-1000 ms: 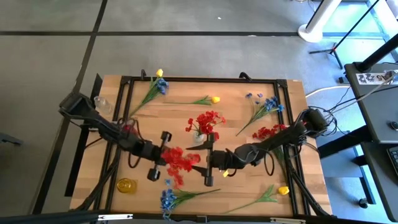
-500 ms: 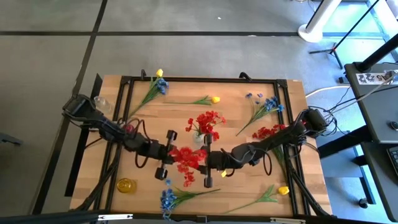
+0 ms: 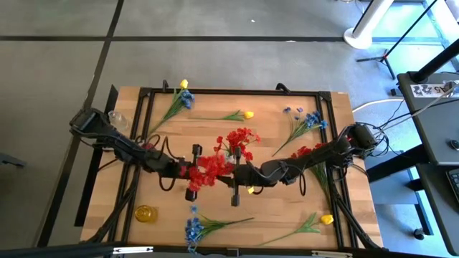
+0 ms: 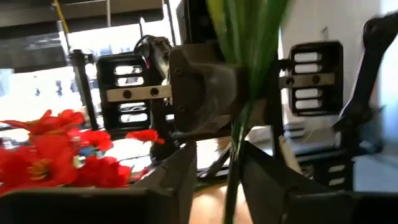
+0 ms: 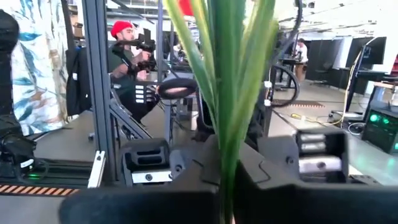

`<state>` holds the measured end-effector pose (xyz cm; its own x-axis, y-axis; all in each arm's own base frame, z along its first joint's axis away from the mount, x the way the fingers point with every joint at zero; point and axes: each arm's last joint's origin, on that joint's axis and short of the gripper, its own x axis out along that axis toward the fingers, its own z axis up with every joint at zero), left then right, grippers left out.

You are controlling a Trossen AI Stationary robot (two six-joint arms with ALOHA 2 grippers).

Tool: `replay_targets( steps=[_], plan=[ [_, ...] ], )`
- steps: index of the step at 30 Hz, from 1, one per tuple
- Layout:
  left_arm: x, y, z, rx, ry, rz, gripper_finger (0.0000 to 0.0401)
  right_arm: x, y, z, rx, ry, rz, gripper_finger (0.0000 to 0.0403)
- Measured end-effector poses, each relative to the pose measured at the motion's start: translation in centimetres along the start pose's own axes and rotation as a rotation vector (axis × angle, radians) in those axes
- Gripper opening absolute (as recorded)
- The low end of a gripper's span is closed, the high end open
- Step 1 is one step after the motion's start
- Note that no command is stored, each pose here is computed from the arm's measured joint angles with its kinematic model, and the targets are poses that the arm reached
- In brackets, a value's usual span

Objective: Sort flowers into vase by color
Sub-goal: Put the top red flower into the transparent vase

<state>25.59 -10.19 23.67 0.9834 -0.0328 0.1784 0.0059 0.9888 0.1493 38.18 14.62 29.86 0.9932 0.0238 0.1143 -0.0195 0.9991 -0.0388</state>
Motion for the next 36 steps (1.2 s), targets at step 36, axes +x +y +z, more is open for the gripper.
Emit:
replay_targets(
  steps=[36],
  plan=[
    [-7.5,-2.1,-2.0,-0.124,0.301,-0.063,0.0149,-3.9,-3.3,-3.8,-0.248,-0.148,-0.251,0.0002]
  ],
)
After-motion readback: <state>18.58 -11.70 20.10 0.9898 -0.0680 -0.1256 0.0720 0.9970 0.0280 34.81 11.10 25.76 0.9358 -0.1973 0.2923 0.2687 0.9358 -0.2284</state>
